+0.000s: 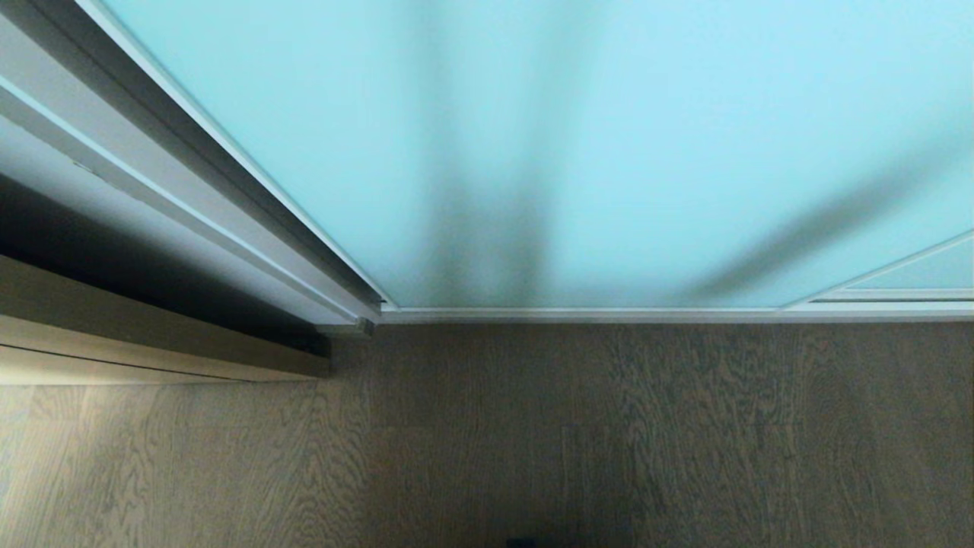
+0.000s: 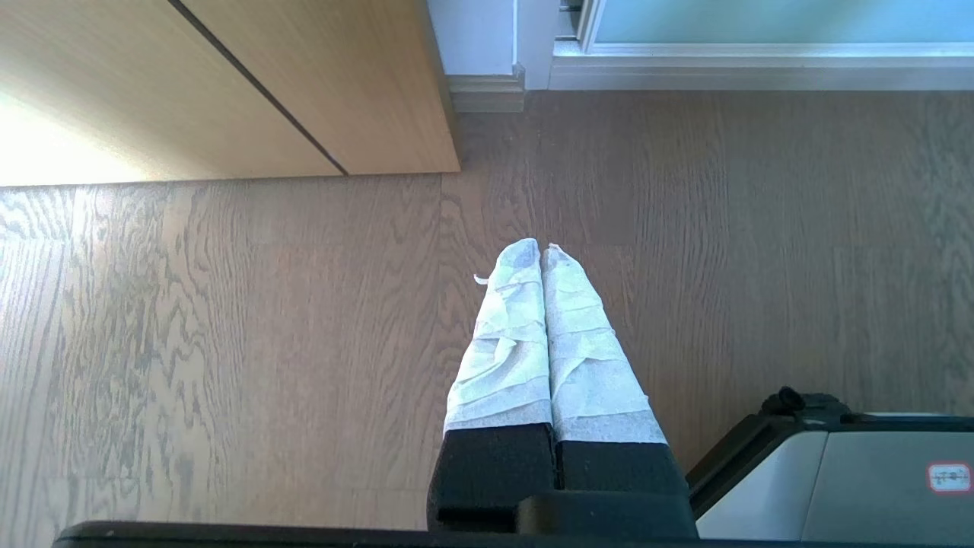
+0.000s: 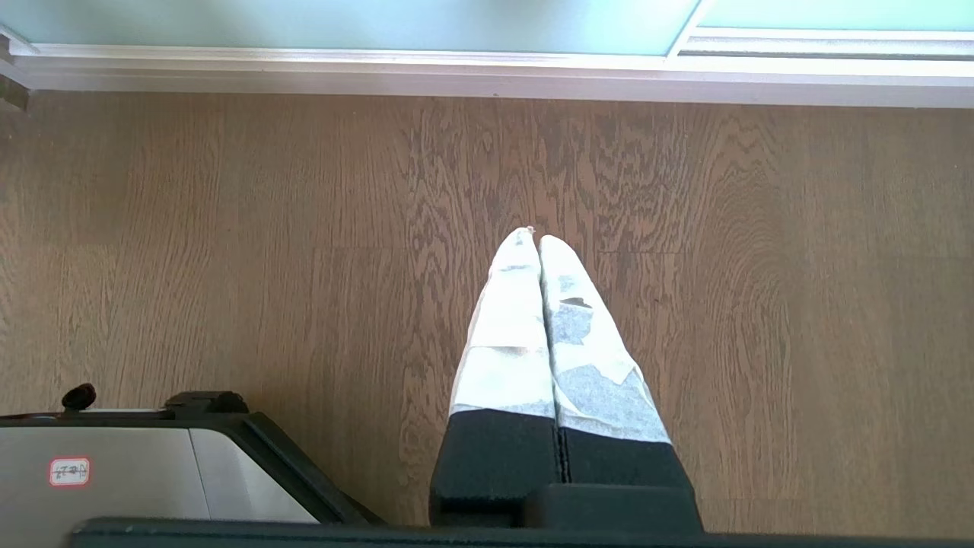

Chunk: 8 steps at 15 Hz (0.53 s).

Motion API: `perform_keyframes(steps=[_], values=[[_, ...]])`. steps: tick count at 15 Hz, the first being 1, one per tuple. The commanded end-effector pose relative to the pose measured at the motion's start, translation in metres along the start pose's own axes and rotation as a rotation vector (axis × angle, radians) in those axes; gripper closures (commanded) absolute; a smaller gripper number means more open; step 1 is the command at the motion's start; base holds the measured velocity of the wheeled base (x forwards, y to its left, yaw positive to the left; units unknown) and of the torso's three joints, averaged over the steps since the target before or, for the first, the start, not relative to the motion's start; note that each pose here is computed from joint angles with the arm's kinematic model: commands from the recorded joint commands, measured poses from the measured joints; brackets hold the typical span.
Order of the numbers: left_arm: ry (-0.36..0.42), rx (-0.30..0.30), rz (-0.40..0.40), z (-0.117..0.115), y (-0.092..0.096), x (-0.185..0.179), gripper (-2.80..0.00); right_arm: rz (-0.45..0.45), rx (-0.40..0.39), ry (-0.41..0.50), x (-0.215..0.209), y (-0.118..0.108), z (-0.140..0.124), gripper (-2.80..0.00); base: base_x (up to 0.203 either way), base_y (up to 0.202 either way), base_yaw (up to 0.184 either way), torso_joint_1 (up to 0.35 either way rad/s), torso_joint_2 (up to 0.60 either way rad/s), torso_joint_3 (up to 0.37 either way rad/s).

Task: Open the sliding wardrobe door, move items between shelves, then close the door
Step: Open the door

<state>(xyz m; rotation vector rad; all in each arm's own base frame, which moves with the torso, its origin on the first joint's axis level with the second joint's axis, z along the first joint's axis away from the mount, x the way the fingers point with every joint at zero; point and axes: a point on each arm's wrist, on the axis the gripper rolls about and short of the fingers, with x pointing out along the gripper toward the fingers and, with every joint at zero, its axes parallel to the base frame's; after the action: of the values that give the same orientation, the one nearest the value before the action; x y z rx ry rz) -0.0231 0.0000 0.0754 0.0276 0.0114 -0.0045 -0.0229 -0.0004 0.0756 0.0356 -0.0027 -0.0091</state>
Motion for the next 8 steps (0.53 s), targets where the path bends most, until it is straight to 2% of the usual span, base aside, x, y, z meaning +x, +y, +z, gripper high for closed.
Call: perform_keyframes(steps=[1, 2, 5, 8], values=[[-0.022, 0.005, 0.002, 0.006, 0.0, -0.002, 0.0, 0.0, 0.0, -0.001, 0.0, 0.0, 0.0, 0.0, 0.0, 0.0, 0.0, 0.0, 0.0, 0.0], [-0.078, 0.01, 0.004, 0.022, 0.001, -0.007, 0.0, 0.0, 0.001, -0.001, 0.0, 0.0, 0.0, 0.0, 0.0, 0.0, 0.0, 0.0, 0.0, 0.0], [-0.266, 0.016, 0.009, 0.091, 0.002, -0.03, 0.0, 0.0, 0.001, -0.001, 0.0, 0.0, 0.0, 0.0, 0.0, 0.0, 0.0, 0.0, 0.0, 0.0], [-0.318, 0.019, 0.006, 0.155, 0.004, -0.016, 0.0, 0.0, 0.001, -0.001, 0.0, 0.0, 0.0, 0.0, 0.0, 0.0, 0.0, 0.0, 0.0, 0.0]])
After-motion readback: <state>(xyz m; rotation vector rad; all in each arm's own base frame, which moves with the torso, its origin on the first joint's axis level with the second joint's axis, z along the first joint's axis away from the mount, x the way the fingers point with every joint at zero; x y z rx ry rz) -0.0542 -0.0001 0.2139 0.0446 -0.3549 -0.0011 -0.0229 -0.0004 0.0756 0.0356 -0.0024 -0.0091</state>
